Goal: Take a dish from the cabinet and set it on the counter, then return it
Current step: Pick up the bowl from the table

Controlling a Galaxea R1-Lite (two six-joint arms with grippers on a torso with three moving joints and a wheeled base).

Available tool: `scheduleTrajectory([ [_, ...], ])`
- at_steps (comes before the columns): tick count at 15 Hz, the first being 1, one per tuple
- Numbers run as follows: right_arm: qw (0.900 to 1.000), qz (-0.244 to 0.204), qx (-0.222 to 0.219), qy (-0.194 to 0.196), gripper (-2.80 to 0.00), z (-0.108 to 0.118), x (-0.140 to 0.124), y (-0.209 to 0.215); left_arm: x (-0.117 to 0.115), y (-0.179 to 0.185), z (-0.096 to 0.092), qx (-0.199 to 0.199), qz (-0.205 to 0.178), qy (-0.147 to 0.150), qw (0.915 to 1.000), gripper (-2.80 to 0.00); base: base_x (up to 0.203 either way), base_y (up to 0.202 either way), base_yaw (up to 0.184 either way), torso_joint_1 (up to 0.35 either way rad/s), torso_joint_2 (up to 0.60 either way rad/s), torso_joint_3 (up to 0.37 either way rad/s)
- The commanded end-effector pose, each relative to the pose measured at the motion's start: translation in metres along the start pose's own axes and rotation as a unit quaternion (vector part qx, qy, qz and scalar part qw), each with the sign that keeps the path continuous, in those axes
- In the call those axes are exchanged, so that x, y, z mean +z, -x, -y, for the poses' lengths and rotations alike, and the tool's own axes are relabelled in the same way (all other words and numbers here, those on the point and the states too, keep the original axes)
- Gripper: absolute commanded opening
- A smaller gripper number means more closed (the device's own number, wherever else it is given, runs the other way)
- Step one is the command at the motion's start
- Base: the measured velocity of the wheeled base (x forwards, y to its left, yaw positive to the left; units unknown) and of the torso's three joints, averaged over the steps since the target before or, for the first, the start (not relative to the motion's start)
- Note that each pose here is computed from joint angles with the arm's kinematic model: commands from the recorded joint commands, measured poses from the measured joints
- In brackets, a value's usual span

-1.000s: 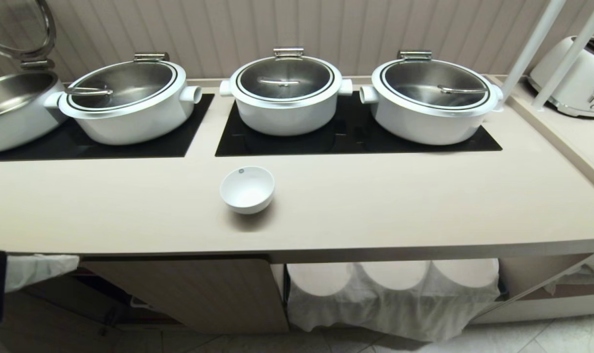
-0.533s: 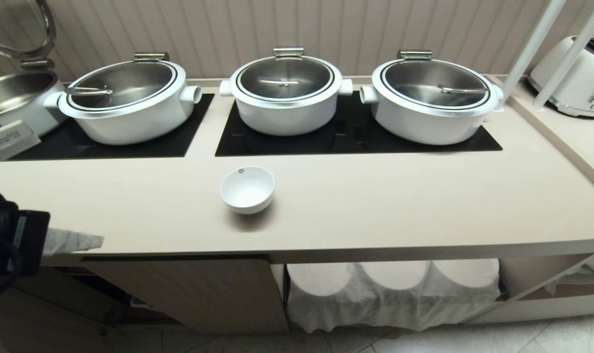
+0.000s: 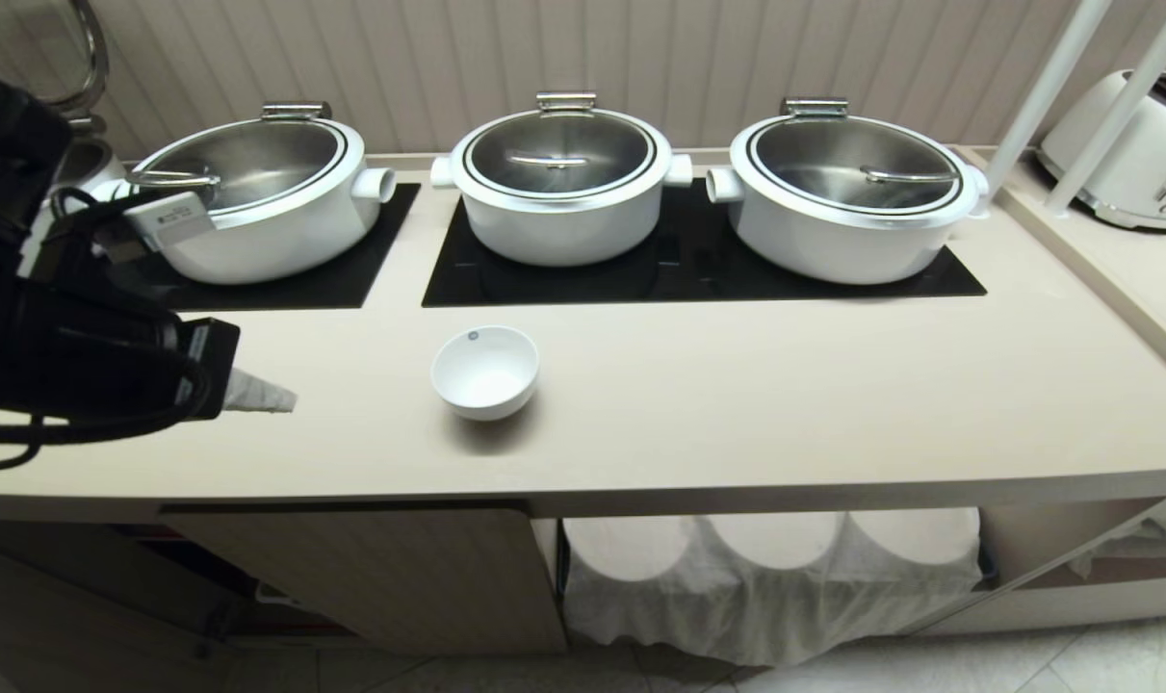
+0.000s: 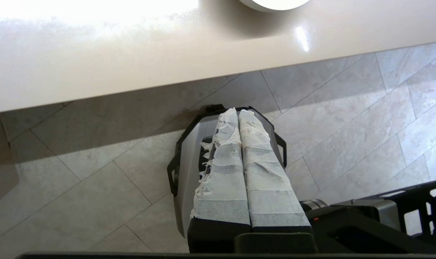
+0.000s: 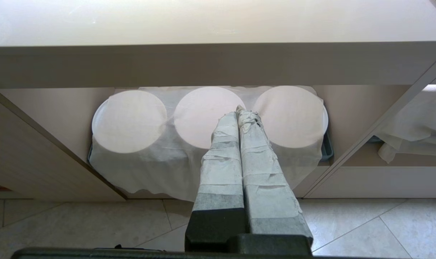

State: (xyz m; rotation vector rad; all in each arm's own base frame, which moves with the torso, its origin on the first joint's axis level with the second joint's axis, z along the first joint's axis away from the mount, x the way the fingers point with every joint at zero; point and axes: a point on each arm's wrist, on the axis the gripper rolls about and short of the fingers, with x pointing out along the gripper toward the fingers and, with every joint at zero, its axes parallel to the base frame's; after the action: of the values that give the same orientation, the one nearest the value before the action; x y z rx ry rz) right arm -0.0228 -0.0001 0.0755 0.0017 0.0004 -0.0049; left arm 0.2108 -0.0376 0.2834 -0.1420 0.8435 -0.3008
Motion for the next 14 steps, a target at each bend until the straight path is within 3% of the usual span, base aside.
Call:
scheduleTrajectory([
  [1,1.000,0.000,0.000,0.000,-2.80,0.000,0.000,0.000,0.010,-0.024,-0.004,0.002,-0.026,0.007,0.9996,-2.80,0.000,0.000,0.000,0.000,0.00,0.000],
  [3,1.000,0.000,0.000,0.000,-2.80,0.000,0.000,0.000,0.013,-0.026,-0.004,0.003,-0.025,0.016,0.9996,-2.80,0.000,0.000,0.000,0.000,0.00,0.000],
  [4,1.000,0.000,0.000,0.000,-2.80,0.000,0.000,0.000,0.017,-0.026,-0.004,0.004,-0.021,0.016,0.9996,0.00,0.000,0.000,0.000,0.000,0.00,0.000],
  [6,1.000,0.000,0.000,0.000,-2.80,0.000,0.000,0.000,0.029,-0.026,-0.002,0.008,-0.010,0.016,0.9998,0.00,0.000,0.000,0.000,0.000,0.00,0.000],
  [14,1.000,0.000,0.000,0.000,-2.80,0.000,0.000,0.000,0.054,-0.063,0.016,-0.006,-0.023,-0.013,0.9996,0.00,0.000,0.000,0.000,0.000,0.00,0.000],
])
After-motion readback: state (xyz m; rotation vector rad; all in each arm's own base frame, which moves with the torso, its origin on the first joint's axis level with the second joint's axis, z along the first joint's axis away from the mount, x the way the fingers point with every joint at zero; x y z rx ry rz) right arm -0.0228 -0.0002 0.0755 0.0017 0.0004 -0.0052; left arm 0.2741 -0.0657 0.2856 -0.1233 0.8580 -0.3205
